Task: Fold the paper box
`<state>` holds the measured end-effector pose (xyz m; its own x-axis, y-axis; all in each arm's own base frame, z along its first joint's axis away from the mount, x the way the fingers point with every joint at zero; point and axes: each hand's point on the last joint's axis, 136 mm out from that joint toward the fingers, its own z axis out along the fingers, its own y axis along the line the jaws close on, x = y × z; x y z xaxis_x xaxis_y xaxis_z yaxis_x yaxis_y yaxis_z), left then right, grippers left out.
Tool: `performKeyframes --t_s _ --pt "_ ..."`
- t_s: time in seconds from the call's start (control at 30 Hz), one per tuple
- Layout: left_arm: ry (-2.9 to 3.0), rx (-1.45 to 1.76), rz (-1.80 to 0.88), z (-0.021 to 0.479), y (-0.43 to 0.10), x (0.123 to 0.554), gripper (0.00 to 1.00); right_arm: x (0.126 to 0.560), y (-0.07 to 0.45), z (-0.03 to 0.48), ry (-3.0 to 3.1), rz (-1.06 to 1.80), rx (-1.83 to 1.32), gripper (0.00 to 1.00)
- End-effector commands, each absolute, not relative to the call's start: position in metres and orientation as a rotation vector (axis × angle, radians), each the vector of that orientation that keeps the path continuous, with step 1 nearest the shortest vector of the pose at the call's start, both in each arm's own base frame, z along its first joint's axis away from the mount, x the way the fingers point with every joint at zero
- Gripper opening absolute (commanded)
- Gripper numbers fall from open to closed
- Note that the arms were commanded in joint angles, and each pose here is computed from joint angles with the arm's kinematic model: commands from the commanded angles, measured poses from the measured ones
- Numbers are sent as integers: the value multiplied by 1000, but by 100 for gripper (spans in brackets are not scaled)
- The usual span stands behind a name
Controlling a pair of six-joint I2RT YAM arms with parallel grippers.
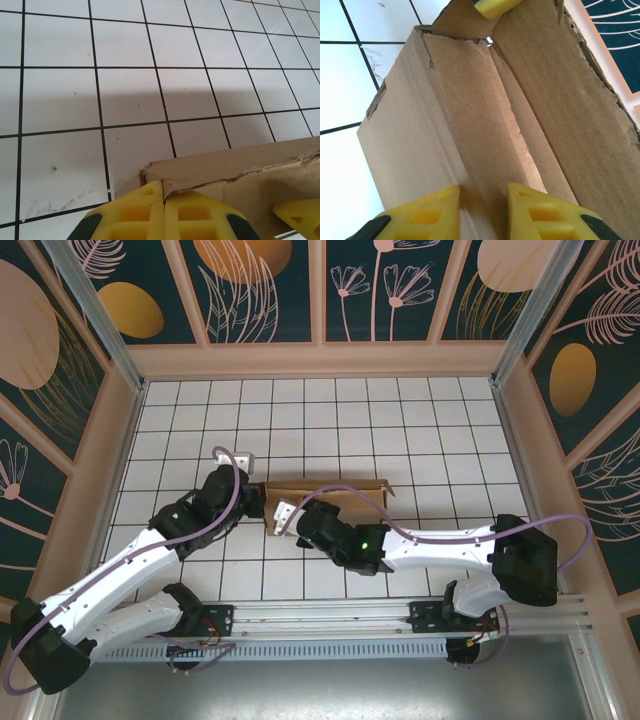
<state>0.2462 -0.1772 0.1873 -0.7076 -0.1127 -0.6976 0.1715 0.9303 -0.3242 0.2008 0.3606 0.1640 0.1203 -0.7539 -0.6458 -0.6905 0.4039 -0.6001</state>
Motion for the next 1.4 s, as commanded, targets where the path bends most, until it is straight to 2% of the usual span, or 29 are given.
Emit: performKeyframes --t_s 0.0,0.17,0.3,0.4,0.5,0.63,0.77,0.9,1.37 --pt "2541 15 -290 126 -151 214 0 213 344 168 1630 -132 -1220 27" --pt "2531 -36 -316 122 -152 215 0 207 348 174 1650 -57 -1217 35" --pt "2498 -60 -291 131 -147 220 0 188 357 202 1650 151 -1241 47" --pt "2498 -71 -299 132 -149 221 0 175 357 233 1671 353 -1230 50" --pt "2496 -72 -309 133 -151 222 0 180 334 268 1692 445 -1117 50" --pt "2484 -52 -304 138 -152 224 0 213 270 304 1756 377 -857 49" --pt "2476 -30 -298 142 -154 227 0 255 195 286 1954 209 -672 49" --pt "2469 -20 -307 145 -158 230 0 272 158 250 2113 135 -666 50" --pt "2431 0 -312 154 -158 233 0 258 184 232 2156 380 -794 44"
